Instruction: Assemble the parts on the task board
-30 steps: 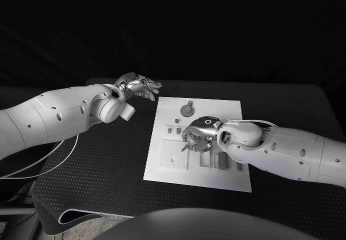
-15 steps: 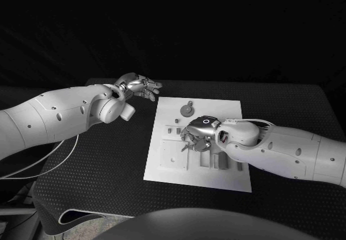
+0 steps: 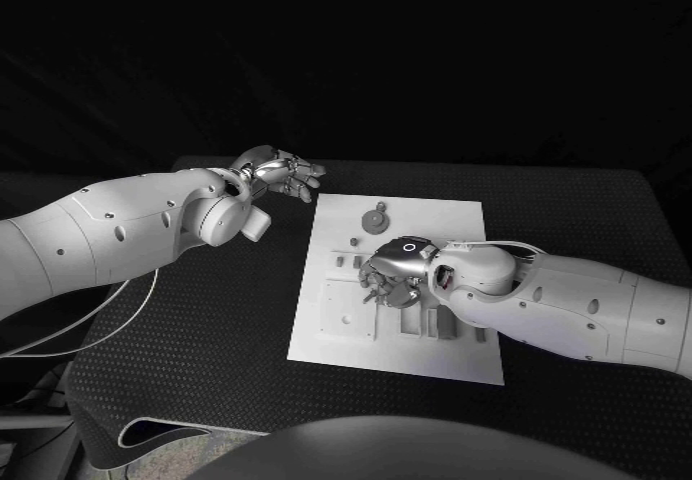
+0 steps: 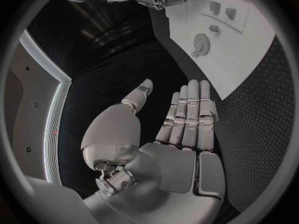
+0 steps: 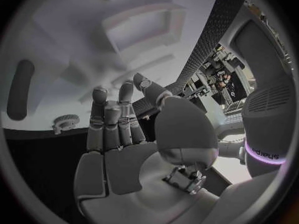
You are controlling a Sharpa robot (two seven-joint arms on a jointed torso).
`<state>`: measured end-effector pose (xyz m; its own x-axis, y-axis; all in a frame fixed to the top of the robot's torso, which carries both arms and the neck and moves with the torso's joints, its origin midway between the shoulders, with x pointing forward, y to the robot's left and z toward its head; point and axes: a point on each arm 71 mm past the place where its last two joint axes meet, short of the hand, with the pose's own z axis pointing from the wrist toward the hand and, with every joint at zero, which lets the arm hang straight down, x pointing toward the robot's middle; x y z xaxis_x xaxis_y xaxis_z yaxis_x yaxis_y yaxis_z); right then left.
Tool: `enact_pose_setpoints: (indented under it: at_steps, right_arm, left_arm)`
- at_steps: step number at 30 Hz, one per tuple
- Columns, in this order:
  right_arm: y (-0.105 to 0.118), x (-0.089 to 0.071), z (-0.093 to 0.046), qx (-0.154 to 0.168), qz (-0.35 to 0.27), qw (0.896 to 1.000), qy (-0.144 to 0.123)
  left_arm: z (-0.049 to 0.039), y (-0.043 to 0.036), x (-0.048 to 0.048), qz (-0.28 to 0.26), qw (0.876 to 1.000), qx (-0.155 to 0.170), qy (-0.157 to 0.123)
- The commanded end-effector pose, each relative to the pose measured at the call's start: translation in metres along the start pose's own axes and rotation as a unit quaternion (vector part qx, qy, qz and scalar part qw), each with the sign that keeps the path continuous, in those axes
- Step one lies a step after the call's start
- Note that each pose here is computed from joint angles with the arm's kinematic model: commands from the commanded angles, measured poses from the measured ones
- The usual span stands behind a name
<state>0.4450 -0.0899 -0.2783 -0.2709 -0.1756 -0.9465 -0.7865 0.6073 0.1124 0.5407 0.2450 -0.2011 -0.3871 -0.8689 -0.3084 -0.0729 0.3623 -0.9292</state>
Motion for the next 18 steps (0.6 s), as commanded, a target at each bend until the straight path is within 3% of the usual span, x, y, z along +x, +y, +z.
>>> enact_pose_setpoints:
  at_steps: [1,18]
  right_arm:
    - [0.0023,0.0026,0.0007,-0.011,-0.003,1.0,0.009]
    - [-0.0017,0.01,0.0013,-0.006,-0.022,1.0,0.02]
  left_arm:
    - [0.0005,-0.002,0.002,-0.003,1.0,0.004,0.007]
    - [0.0008,-0.0016,0.0016,-0.003,1.0,0.003,0.007]
